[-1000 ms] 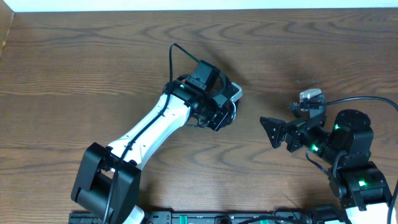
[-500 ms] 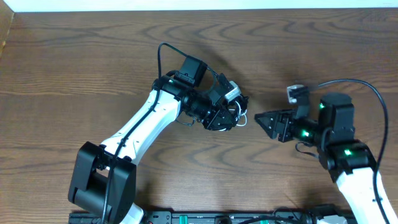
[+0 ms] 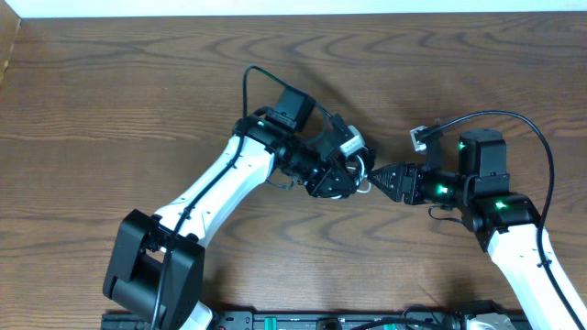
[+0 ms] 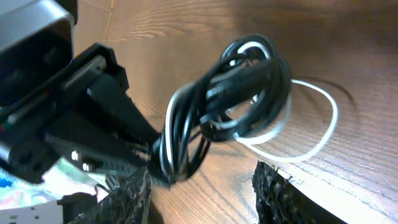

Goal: Untangle cables

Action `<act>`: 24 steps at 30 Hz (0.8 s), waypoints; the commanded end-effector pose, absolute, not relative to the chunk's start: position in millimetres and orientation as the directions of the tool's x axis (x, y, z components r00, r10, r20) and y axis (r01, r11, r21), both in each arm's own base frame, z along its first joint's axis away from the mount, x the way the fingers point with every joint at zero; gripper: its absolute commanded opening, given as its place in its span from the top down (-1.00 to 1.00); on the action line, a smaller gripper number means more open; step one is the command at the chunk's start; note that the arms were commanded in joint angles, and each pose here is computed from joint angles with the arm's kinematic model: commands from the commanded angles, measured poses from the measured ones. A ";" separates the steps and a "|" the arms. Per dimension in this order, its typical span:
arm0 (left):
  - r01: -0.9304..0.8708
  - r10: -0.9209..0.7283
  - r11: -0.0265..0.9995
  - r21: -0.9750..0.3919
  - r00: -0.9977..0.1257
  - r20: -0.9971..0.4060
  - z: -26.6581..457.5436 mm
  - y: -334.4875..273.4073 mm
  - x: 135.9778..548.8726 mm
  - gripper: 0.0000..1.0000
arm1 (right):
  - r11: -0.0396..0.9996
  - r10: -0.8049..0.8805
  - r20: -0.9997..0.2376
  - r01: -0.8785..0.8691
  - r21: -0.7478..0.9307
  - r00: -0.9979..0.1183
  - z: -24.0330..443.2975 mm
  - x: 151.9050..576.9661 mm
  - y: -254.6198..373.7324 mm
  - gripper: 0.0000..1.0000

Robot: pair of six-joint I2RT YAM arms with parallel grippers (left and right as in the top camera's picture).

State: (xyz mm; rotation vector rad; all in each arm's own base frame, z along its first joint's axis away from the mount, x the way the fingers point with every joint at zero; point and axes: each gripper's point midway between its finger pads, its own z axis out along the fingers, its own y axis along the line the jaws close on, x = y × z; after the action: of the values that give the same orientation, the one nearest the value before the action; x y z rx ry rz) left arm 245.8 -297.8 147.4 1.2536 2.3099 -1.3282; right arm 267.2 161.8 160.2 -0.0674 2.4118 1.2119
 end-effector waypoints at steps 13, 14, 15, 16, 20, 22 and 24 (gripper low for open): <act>0.776 0.557 0.126 -0.619 -0.571 -0.603 168.0 -309.5 232.9 0.85 | 0.586 0.125 -0.393 -0.251 0.771 -0.911 169.8 262.6 175.5 0.09; 0.776 0.557 0.126 -0.619 -0.571 -0.603 168.0 -309.5 232.9 0.85 | 0.588 0.123 -0.394 -0.253 0.768 -0.911 169.3 262.3 176.2 0.12; 0.775 0.558 0.126 -0.619 -0.571 -0.602 168.0 -309.5 232.8 0.85 | 0.593 0.122 -0.395 -0.253 0.765 -0.911 168.6 262.3 176.5 0.15; 0.775 0.558 0.126 -0.620 -0.572 -0.602 168.0 -309.4 232.7 0.86 | 0.607 0.126 -0.399 -0.247 0.756 -0.908 166.6 263.9 174.9 0.21; 0.769 0.561 0.131 -0.625 -0.578 -0.593 167.1 -308.4 231.5 0.85 | 0.637 0.141 -0.407 -0.232 0.735 -0.902 162.8 268.5 170.0 0.36; 0.771 0.567 0.145 -0.620 -0.579 -0.586 164.6 -307.1 232.2 0.85 | 0.657 0.150 -0.414 -0.222 0.721 -0.898 160.2 271.3 166.7 0.58; 0.769 0.572 0.154 -0.620 -0.581 -0.579 163.0 -306.0 232.1 0.85 | 0.679 0.161 -0.422 -0.210 0.703 -0.892 157.5 274.6 162.8 0.77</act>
State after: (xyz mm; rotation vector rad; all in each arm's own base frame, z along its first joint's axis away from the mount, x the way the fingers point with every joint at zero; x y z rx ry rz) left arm 236.5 -306.7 152.8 1.2963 2.2604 -1.3816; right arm 262.7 171.1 157.6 -0.0619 2.4434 1.2090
